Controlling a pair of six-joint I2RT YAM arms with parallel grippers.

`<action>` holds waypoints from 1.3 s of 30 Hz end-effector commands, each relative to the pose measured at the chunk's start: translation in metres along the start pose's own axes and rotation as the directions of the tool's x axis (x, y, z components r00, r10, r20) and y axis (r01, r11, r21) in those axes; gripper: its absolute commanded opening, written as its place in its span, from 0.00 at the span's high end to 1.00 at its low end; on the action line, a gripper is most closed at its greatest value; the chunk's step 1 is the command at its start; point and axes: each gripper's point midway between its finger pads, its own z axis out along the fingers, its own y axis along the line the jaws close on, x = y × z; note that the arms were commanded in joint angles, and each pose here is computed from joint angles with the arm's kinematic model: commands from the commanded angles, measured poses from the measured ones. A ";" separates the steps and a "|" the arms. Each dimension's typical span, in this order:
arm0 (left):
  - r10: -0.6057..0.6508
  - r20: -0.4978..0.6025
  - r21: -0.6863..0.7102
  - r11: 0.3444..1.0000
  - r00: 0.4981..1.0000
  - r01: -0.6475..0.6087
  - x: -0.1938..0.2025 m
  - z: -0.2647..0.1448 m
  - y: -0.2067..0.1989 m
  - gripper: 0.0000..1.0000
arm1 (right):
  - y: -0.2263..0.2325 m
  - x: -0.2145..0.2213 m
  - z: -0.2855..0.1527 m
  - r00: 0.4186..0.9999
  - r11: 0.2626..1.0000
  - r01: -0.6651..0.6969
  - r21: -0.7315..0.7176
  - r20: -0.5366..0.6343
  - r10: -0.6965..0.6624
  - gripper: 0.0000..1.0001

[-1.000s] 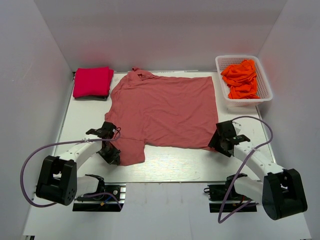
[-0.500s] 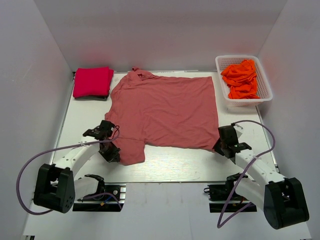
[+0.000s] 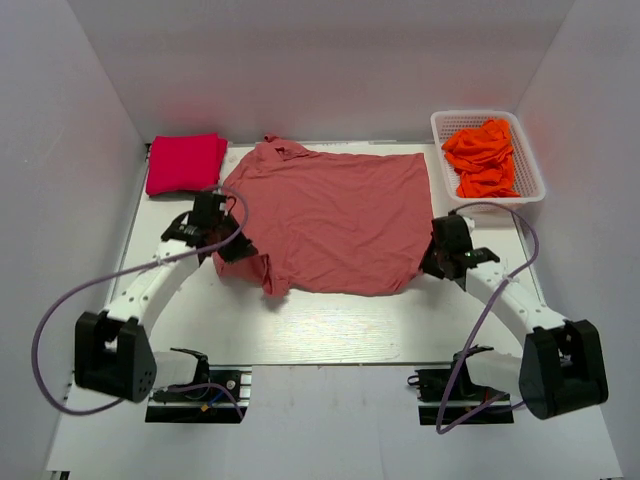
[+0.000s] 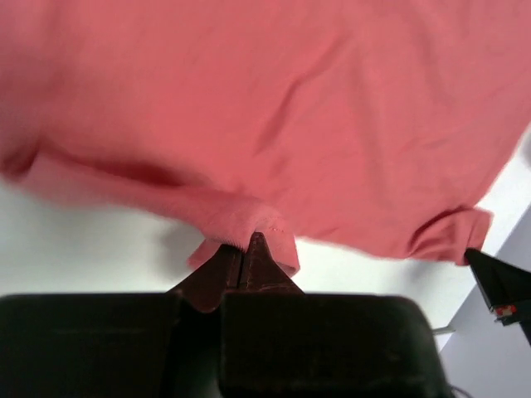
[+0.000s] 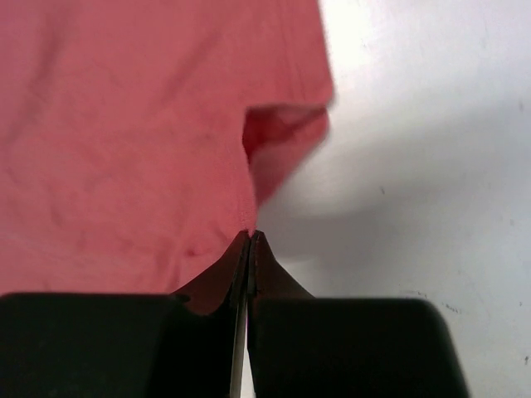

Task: Fold and stack the t-shirts
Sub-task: Grap the side of the flattened tshirt closest away from the robot with both arms, then fold the flattened tshirt in 1/3 of the way

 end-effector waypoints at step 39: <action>0.001 0.447 -0.079 0.996 0.894 0.039 -0.246 0.081 -0.066 1.00 | 0.013 -0.163 0.075 0.998 0.964 0.059 0.258 -0.025 -0.054 1.00</action>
